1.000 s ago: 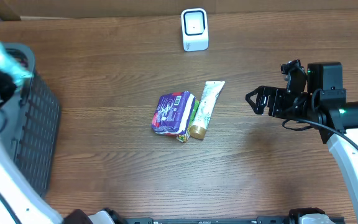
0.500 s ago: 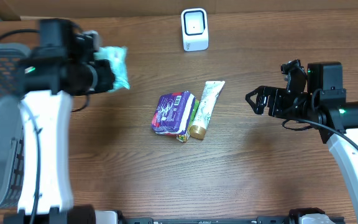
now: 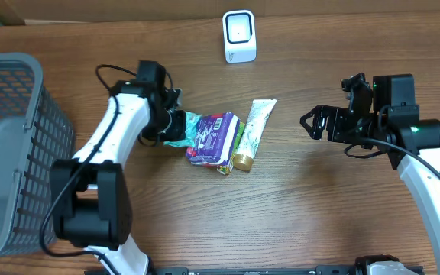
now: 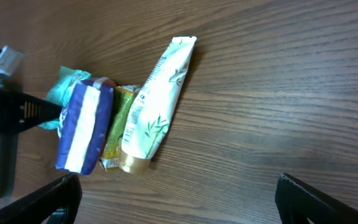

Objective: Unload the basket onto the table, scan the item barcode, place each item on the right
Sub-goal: 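Grasp the mint-green wipes pack in the basket and set it beside the purple pack, then raise the left arm clear and reach the right gripper to the white tube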

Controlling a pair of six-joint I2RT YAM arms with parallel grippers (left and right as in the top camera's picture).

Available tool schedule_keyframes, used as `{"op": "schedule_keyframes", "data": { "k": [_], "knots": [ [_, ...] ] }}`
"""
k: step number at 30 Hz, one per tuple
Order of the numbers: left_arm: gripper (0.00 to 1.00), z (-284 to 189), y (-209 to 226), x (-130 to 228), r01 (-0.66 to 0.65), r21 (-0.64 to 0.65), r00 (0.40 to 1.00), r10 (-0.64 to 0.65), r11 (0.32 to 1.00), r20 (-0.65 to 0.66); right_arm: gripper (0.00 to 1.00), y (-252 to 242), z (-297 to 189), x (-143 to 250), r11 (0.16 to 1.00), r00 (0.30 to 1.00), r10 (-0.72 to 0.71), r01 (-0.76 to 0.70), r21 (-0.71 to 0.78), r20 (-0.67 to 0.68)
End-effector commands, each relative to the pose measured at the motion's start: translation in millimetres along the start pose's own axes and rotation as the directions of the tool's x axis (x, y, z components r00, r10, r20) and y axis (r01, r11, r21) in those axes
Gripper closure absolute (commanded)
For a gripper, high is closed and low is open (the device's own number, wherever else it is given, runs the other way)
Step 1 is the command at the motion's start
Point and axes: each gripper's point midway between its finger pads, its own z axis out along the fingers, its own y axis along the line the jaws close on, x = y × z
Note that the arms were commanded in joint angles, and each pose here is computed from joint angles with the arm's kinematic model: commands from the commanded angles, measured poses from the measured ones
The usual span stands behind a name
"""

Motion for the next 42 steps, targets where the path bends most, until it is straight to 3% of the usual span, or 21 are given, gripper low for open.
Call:
{"op": "schedule_keyframes", "data": {
  "k": [1,4,5,9,13,18,23,29,33,38,42],
  "knots": [
    [0.76,12,8,3,-0.026,-0.044,0.999,0.024,0.999,-0.033,0.0,2,1,0,1.0,1.0,-0.008,0.008,-0.005,0.0],
    [0.11,13,12,3,-0.025,-0.068,0.999,0.023,0.997,-0.033,0.0,3,1,0,1.0,1.0,-0.008,0.008,-0.009,0.0],
    [0.02,12,12,3,-0.02,-0.07,0.999,0.018,0.997,-0.031,0.0,4,1,0,1.0,1.0,-0.008,0.008,-0.017,-0.002],
    [0.0,6,11,-3,0.016,-0.07,1.0,-0.017,0.997,-0.015,0.0,7,1,1,0.999,1.0,-0.008,0.008,-0.034,-0.006],
    [0.02,-32,2,-26,0.013,-0.066,0.999,-0.011,0.998,0.032,0.0,8,1,-2,0.998,0.999,0.043,-0.043,-0.037,0.004],
    [0.02,-126,-17,-64,-0.007,-0.058,0.981,0.018,0.998,0.194,0.0,28,-14,-11,0.996,0.999,0.049,-0.049,-0.078,0.007],
    [0.01,-235,-38,-82,-0.038,-0.056,0.904,0.058,0.998,0.425,0.0,38,-41,-24,0.998,0.999,0.042,-0.041,-0.037,0.028],
    [0.0,-338,-45,-58,-0.03,-0.104,0.774,0.089,0.994,0.628,0.03,44,-53,-36,0.999,0.998,0.032,-0.031,-0.021,0.053],
    [0.0,-383,-38,-24,0.02,-0.156,0.701,0.098,0.988,0.707,0.04,36,-22,-37,0.999,0.999,0.042,-0.042,0.013,-0.021],
    [0.0,-392,-14,5,0.197,-0.173,0.7,-0.015,0.965,0.714,0.04,38,34,-41,1.0,0.996,0.016,-0.015,0.017,-0.093],
    [0.0,-373,3,14,0.301,-0.202,0.745,-0.097,0.932,0.659,0.04,38,78,-45,0.999,0.994,0.025,-0.022,0.037,-0.103]
  ]
}}
